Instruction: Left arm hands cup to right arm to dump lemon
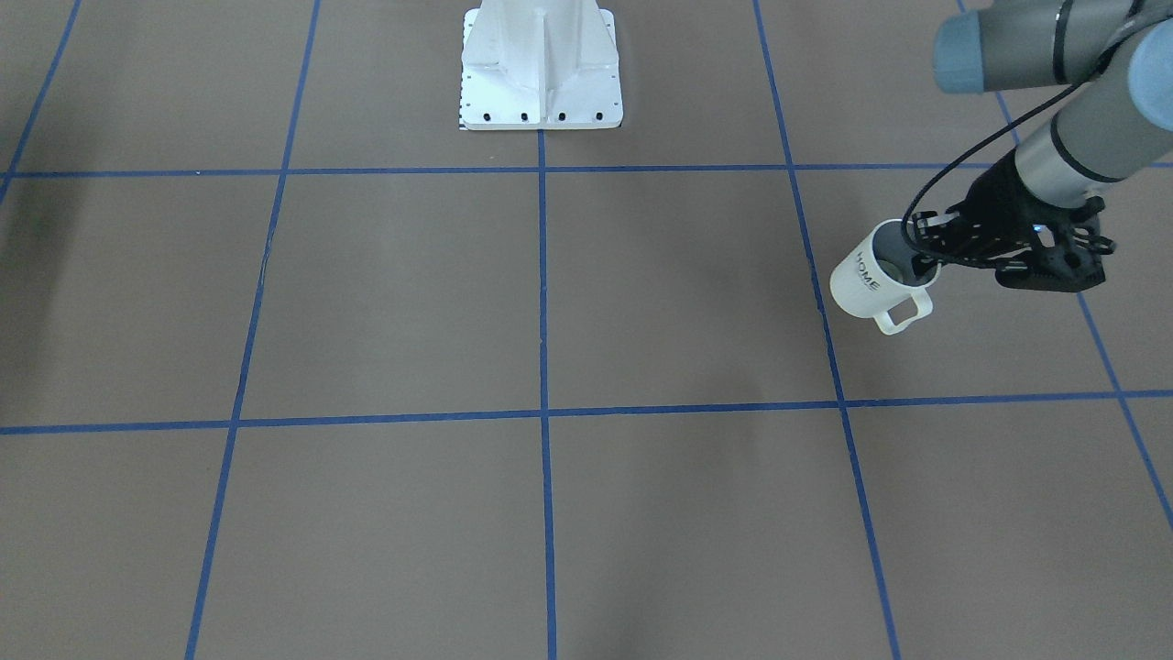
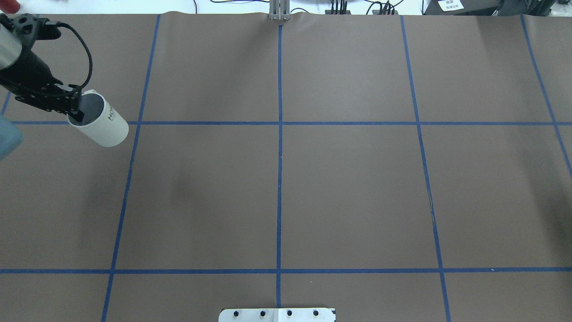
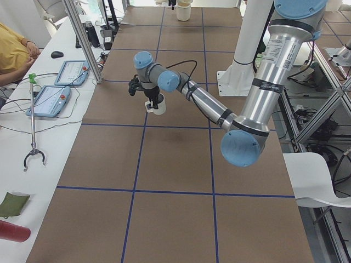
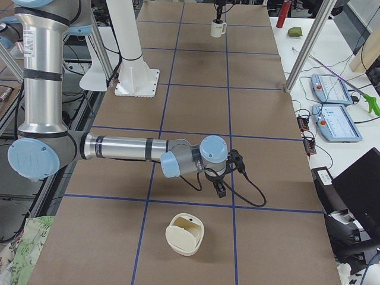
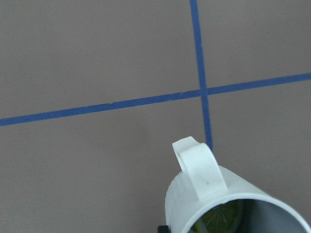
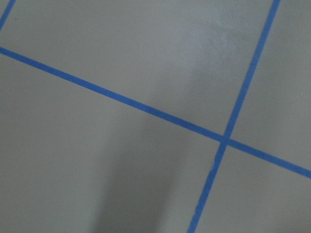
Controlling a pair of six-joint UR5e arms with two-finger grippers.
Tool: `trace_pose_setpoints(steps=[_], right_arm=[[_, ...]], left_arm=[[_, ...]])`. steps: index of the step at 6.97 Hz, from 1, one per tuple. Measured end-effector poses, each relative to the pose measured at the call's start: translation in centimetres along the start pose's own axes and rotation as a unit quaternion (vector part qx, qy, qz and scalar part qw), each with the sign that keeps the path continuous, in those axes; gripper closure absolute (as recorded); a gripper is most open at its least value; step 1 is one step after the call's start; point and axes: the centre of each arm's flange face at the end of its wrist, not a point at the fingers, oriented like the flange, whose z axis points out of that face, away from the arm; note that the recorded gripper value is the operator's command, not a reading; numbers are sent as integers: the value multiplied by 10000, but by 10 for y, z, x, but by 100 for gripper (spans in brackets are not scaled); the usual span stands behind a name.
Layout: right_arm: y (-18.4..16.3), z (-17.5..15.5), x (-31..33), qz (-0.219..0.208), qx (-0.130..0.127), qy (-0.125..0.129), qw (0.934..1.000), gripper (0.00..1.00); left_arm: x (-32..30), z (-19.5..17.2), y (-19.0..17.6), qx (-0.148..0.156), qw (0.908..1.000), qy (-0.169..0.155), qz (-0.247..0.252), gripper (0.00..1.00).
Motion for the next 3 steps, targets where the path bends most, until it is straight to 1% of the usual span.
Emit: trace_pose_setpoints(steps=[1, 2, 3], right_arm=[[-28, 4, -21, -198, 93, -71, 9997, 2], [-64, 9, -51, -329, 198, -164, 9991, 2], [-101, 12, -89, -292, 355, -254, 9986, 2]], left_arm=[[57, 3, -2, -69, 9997, 141, -168, 100], [117, 8, -7, -153, 9989, 256, -366, 100], [175, 13, -13, -250, 9970, 330, -649, 100]])
